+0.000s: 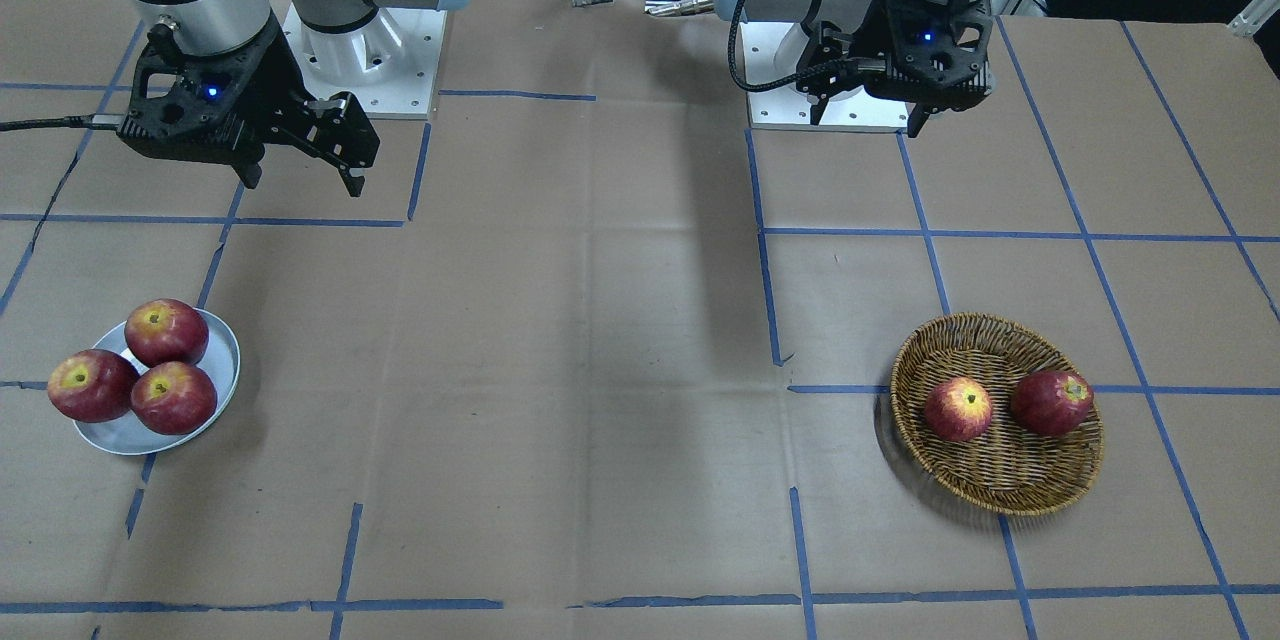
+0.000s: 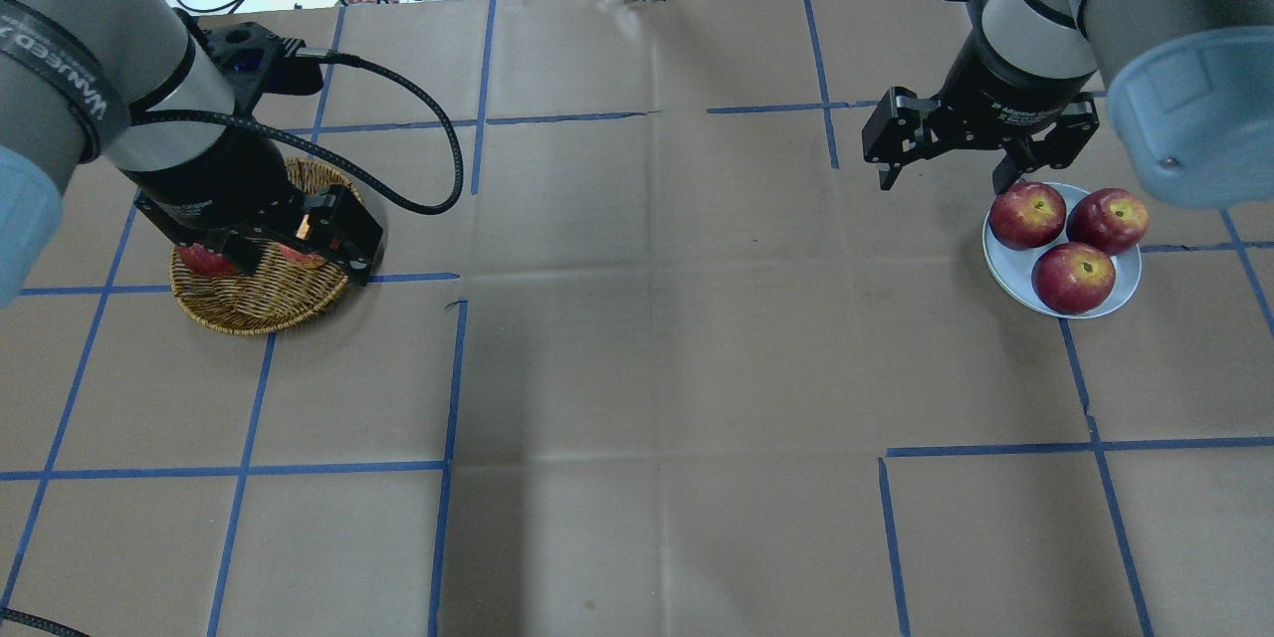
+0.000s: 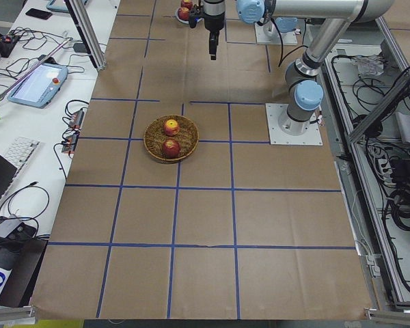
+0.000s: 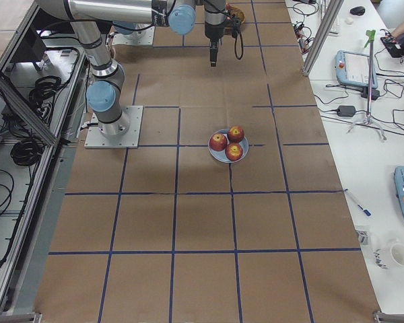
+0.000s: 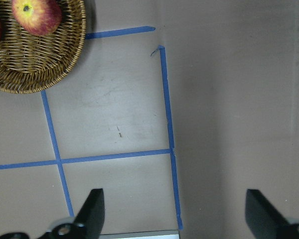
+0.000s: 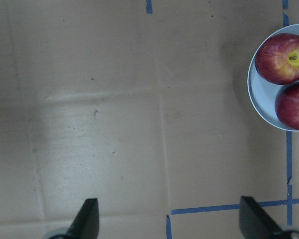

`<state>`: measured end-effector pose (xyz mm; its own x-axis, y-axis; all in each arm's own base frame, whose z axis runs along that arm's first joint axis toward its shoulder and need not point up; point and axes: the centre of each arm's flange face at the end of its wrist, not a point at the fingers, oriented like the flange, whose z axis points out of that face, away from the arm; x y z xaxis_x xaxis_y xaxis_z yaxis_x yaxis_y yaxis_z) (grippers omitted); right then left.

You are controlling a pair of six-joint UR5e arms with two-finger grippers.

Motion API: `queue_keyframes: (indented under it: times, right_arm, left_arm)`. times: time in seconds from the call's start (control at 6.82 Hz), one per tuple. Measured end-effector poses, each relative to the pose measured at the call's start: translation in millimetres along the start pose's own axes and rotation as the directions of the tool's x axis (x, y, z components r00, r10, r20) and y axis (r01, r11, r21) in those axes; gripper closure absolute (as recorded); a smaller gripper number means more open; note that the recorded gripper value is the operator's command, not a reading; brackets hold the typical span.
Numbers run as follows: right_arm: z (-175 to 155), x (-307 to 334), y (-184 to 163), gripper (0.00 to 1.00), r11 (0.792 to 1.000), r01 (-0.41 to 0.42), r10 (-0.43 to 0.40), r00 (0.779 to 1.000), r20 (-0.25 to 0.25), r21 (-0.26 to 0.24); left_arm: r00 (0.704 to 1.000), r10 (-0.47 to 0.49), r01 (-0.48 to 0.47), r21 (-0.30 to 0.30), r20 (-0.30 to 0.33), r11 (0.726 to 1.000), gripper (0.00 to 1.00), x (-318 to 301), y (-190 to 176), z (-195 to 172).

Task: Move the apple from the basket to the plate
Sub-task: 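Lower the left gripper over the yellow-red apple in the wicker basket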

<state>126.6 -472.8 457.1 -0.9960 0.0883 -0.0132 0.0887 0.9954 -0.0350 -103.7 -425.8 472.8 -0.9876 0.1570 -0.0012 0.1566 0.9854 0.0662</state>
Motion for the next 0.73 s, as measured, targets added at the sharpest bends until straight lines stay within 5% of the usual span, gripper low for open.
queue_keyframes:
  times: [0.29, 0.73]
  right_arm:
    - [-0.5, 0.0, -0.2, 0.00, 1.000, 0.000, 0.000, 1.000, 0.000, 0.001]
    - [-0.7, 0.0, -0.3, 0.00, 1.000, 0.000, 0.000, 1.000, 0.000, 0.002]
  left_arm:
    - [1.000, 0.000, 0.000, -0.023, 0.031, 1.000, 0.01, -58.5, -11.2, 12.0]
    - [0.996, 0.039, -0.041, 0.036, 0.075, 0.998, 0.01, -147.1, -75.3, 80.9]
